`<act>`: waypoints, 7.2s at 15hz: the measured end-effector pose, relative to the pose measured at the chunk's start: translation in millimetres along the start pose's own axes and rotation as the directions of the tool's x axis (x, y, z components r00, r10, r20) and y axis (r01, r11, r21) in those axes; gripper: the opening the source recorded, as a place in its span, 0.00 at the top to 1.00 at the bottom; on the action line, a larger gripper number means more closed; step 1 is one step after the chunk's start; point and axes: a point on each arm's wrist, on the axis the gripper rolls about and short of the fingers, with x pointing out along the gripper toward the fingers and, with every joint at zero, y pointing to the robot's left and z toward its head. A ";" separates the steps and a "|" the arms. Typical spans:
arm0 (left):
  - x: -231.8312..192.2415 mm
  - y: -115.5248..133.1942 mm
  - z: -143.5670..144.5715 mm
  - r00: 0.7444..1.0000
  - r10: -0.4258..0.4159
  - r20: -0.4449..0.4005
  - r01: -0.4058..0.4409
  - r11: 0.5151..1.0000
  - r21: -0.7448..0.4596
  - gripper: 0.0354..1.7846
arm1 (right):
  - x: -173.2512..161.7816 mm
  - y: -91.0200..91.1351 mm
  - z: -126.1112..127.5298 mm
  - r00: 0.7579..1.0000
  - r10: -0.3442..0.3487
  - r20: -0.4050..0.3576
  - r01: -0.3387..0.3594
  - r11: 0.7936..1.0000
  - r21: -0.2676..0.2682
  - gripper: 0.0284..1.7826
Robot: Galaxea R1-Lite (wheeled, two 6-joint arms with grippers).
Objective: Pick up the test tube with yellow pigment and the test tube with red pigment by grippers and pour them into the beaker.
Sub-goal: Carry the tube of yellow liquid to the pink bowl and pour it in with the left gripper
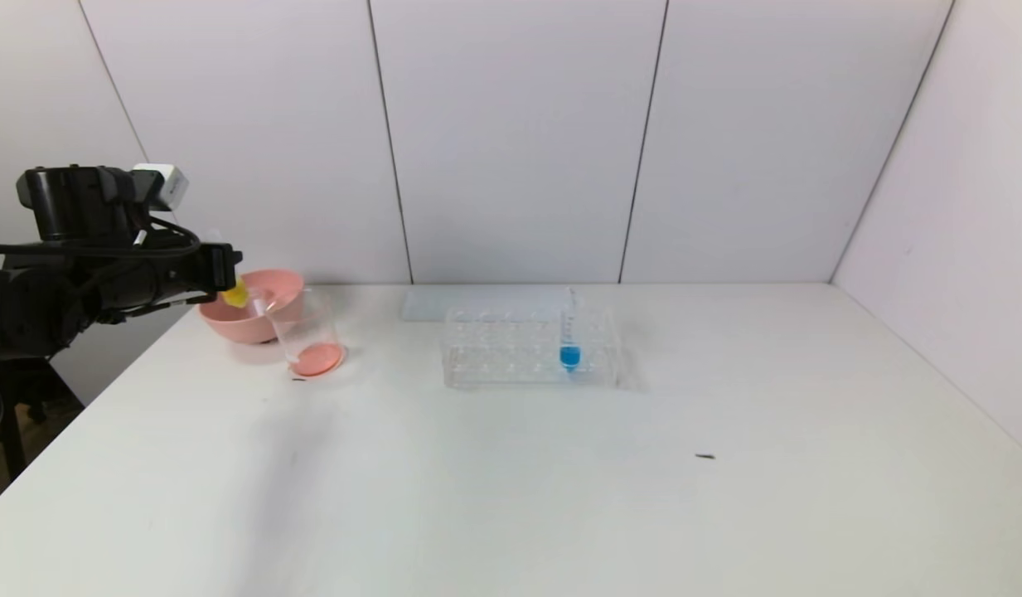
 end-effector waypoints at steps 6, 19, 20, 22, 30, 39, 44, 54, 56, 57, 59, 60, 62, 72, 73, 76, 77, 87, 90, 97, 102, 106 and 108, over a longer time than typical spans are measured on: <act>2.1 9.9 -2.0 0.999 -0.031 -0.008 0.032 0.997 0.064 0.75 | 0.0 0.0 0.0 1.000 0.001 0.000 -0.001 1.000 0.000 0.05; 3.8 21.7 -1.0 0.992 -0.059 -0.112 0.081 0.977 0.199 0.75 | 0.0 0.0 0.0 1.000 0.000 0.000 0.000 1.000 0.000 0.05; 3.5 21.5 -0.5 0.991 -0.067 -0.116 0.089 0.976 0.199 0.75 | 0.0 0.0 0.0 1.000 0.000 0.000 0.000 1.000 0.000 0.05; 3.0 21.3 1.2 0.988 -0.101 -0.117 0.122 0.973 0.195 0.75 | 0.0 0.0 0.0 1.000 0.000 0.000 0.000 1.000 0.000 0.05; 0.8 22.7 6.7 0.968 -0.145 -0.204 0.193 0.951 0.242 0.75 | 0.0 0.0 0.0 1.000 0.000 0.000 0.000 1.000 0.000 0.05; 1.0 23.7 12.7 0.949 -0.164 -0.269 0.246 0.919 0.307 0.75 | 0.0 0.0 0.0 1.000 0.000 0.000 0.000 1.000 0.000 0.05; -0.3 23.3 15.3 0.923 -0.243 -0.300 0.338 0.883 0.326 0.75 | 0.0 0.0 0.0 1.000 0.000 0.000 0.000 1.000 0.000 0.05; -6.3 30.9 23.3 0.905 -0.238 -0.352 0.397 0.767 0.504 0.75 | 0.0 0.0 0.0 1.000 0.000 0.000 0.000 1.000 0.000 0.05; -5.3 31.0 22.9 0.905 -0.238 -0.352 0.398 0.765 0.506 0.75 | 0.0 0.0 0.0 1.000 0.000 0.000 0.000 1.000 0.000 0.05; -4.6 31.2 23.0 0.905 -0.238 -0.352 0.398 0.765 0.507 0.75 | 0.0 0.0 0.0 1.000 0.000 0.000 0.000 1.000 0.000 0.05; -3.1 31.1 23.0 0.905 -0.240 -0.351 0.399 0.765 0.507 0.75 | 0.0 0.0 0.0 1.000 0.000 0.000 0.000 1.000 0.000 0.05; -2.6 31.0 23.1 0.906 -0.240 -0.350 0.398 0.764 0.508 0.75 | 0.0 0.0 0.0 1.000 0.000 0.000 0.000 1.000 0.000 0.05; -0.6 30.2 24.9 0.908 -0.240 -0.344 0.397 0.760 0.514 0.75 | 0.0 0.0 0.0 1.000 0.000 0.000 0.000 1.000 0.000 0.05; -1.5 30.4 35.5 0.874 -0.246 -0.419 0.463 0.684 0.564 0.75 | 0.0 0.0 0.0 1.000 0.000 0.000 0.000 1.000 0.000 0.05; -2.0 31.0 36.8 0.865 -0.248 -0.435 0.478 0.670 0.568 0.75 | 0.0 0.0 0.0 1.000 0.000 0.000 0.000 1.000 0.000 0.05; -0.7 34.6 39.7 0.853 -0.246 -0.461 0.499 0.644 0.580 0.75 | 0.0 0.0 0.0 1.000 0.000 0.000 0.000 1.000 0.000 0.05; 0.5 35.1 40.6 0.854 -0.245 -0.459 0.499 0.635 0.590 0.75 | 0.0 0.0 0.0 1.000 0.000 0.000 0.000 1.000 0.000 0.05; 7.2 40.2 44.2 0.830 -0.248 -0.500 0.544 0.562 0.623 0.75 | 0.0 0.0 0.0 1.000 0.000 0.000 0.000 1.000 0.000 0.05; 10.4 40.6 43.1 0.828 -0.249 -0.502 0.546 0.557 0.626 0.75 | 0.0 0.0 0.0 1.000 0.000 0.000 0.000 1.000 0.000 0.05; 14.2 39.8 43.1 0.822 -0.253 -0.510 0.558 0.532 0.636 0.75 | 0.0 0.0 0.0 1.000 0.000 0.000 0.000 1.000 0.000 0.05; 16.5 39.4 45.6 0.812 -0.239 -0.533 0.574 0.500 0.649 0.75 | 0.0 0.0 0.0 1.000 0.000 0.000 0.000 1.000 0.000 0.05; 18.0 35.9 45.9 0.813 -0.218 -0.540 0.569 0.493 0.658 0.75 | 0.0 0.0 0.0 1.000 0.000 0.000 0.000 1.000 0.000 0.05; 18.1 35.3 45.9 0.814 -0.201 -0.545 0.567 0.483 0.668 0.75 | 0.0 0.0 0.0 1.000 0.000 0.000 0.000 1.000 0.000 0.05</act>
